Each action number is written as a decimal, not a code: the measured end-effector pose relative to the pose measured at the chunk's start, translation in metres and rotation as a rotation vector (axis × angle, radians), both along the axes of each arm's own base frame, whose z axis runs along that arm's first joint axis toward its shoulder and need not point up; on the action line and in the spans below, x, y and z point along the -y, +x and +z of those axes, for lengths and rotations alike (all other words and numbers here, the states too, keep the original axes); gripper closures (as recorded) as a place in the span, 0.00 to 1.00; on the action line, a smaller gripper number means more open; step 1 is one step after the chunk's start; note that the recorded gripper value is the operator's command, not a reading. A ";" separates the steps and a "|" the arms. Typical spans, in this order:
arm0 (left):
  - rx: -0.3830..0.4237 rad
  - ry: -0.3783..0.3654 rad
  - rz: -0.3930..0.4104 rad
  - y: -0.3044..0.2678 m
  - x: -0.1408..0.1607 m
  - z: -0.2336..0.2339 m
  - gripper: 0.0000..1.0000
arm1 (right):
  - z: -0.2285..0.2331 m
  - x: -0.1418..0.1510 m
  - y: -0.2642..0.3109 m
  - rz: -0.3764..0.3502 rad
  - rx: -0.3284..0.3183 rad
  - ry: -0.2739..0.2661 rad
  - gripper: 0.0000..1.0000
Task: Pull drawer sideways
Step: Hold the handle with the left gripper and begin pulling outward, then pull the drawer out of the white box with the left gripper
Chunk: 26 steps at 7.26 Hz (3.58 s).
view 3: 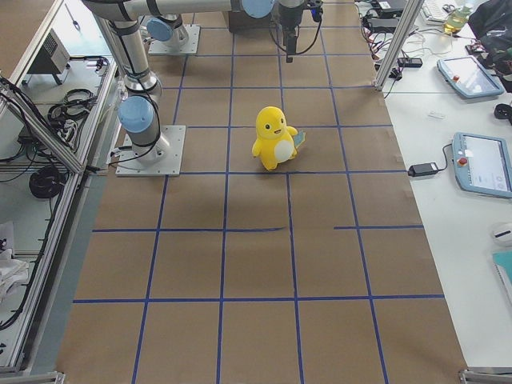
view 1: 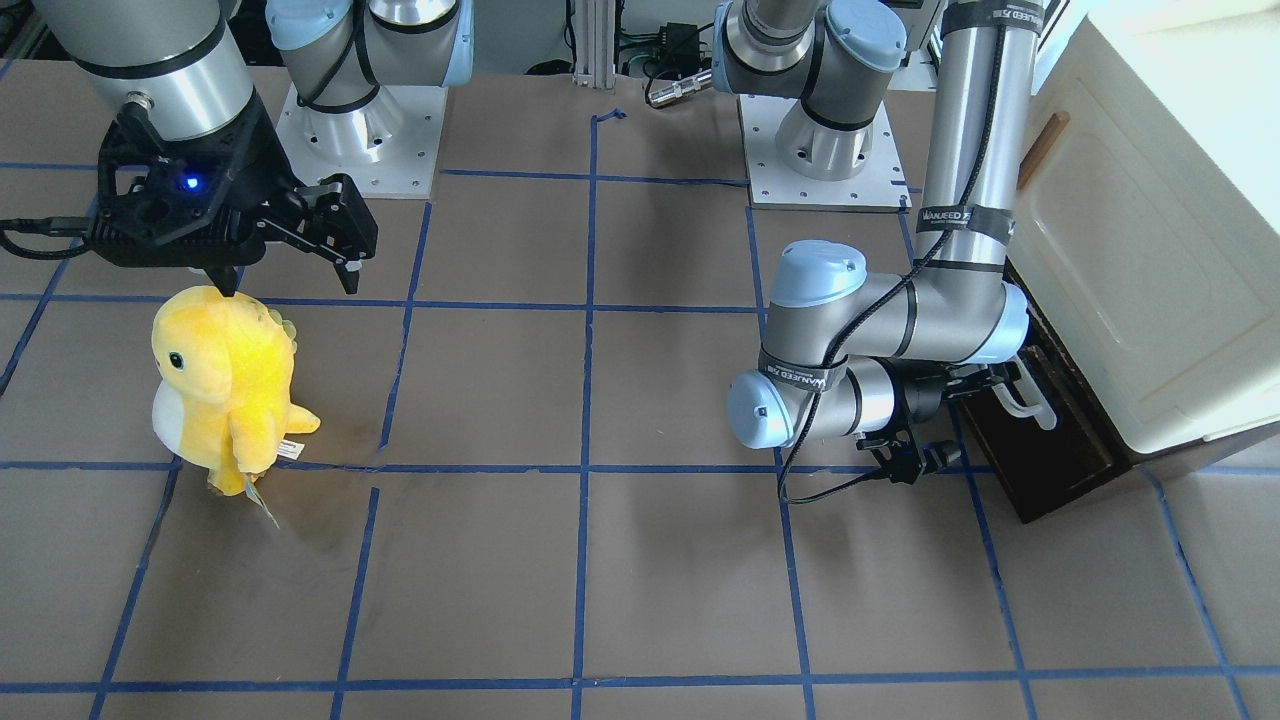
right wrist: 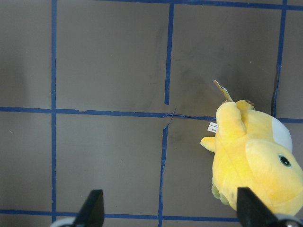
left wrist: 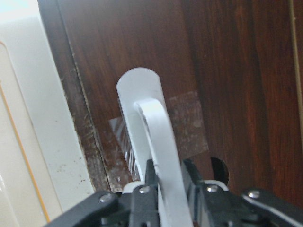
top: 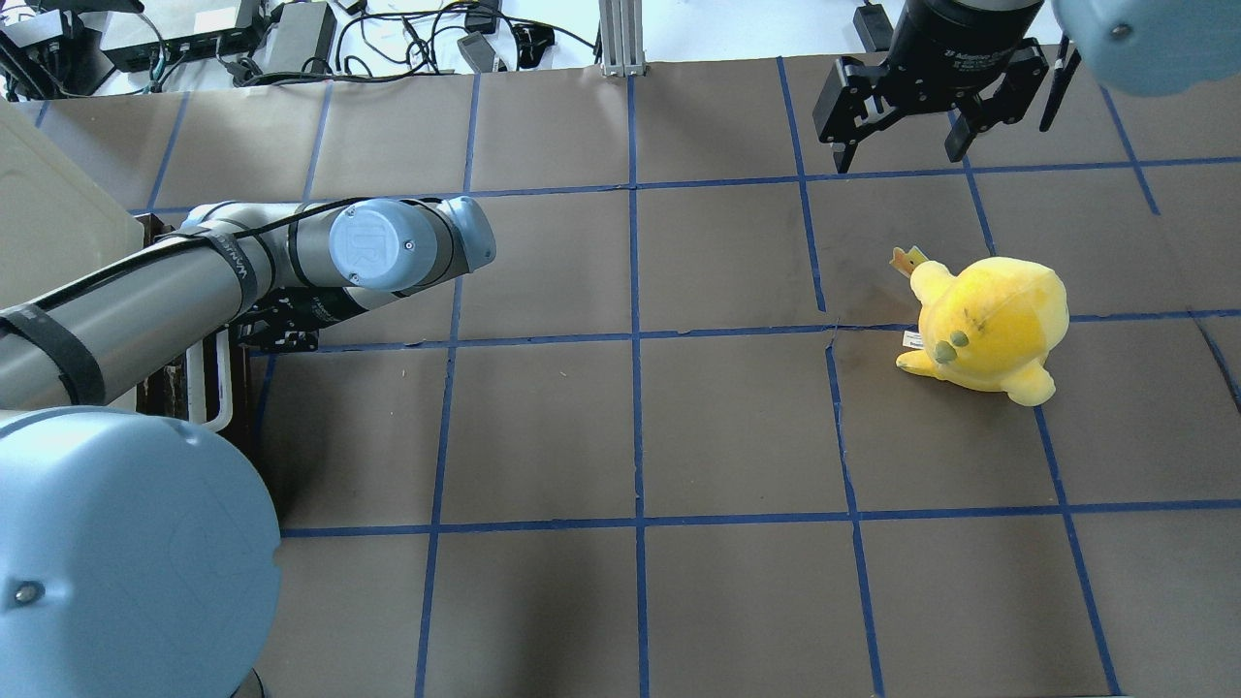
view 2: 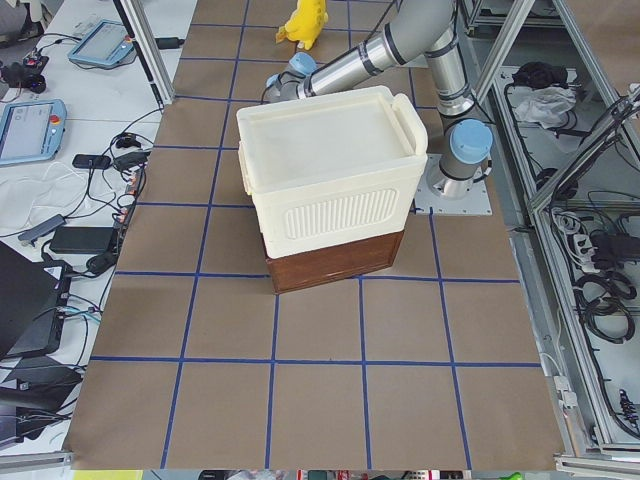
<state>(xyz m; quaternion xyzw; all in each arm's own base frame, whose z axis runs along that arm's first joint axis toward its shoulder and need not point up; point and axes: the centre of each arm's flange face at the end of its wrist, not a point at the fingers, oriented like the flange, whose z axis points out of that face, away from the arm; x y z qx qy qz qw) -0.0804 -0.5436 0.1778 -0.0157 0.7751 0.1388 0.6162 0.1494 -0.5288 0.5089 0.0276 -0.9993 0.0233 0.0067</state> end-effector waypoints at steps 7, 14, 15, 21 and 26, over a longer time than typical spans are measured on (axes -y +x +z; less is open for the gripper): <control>-0.036 0.006 0.006 -0.016 0.005 0.004 0.92 | 0.000 0.000 0.000 0.000 0.000 0.000 0.00; -0.069 -0.007 -0.002 -0.040 0.012 0.012 0.92 | 0.000 0.000 0.000 0.000 0.000 0.000 0.00; -0.072 -0.006 -0.003 -0.043 0.013 0.011 0.92 | 0.000 0.000 0.000 0.000 0.000 0.000 0.00; -0.093 -0.018 -0.016 -0.066 0.020 0.010 0.92 | 0.000 0.000 0.000 0.000 0.000 0.000 0.00; -0.106 -0.021 -0.030 -0.079 0.022 0.014 0.92 | 0.000 0.000 0.000 0.000 0.000 0.000 0.00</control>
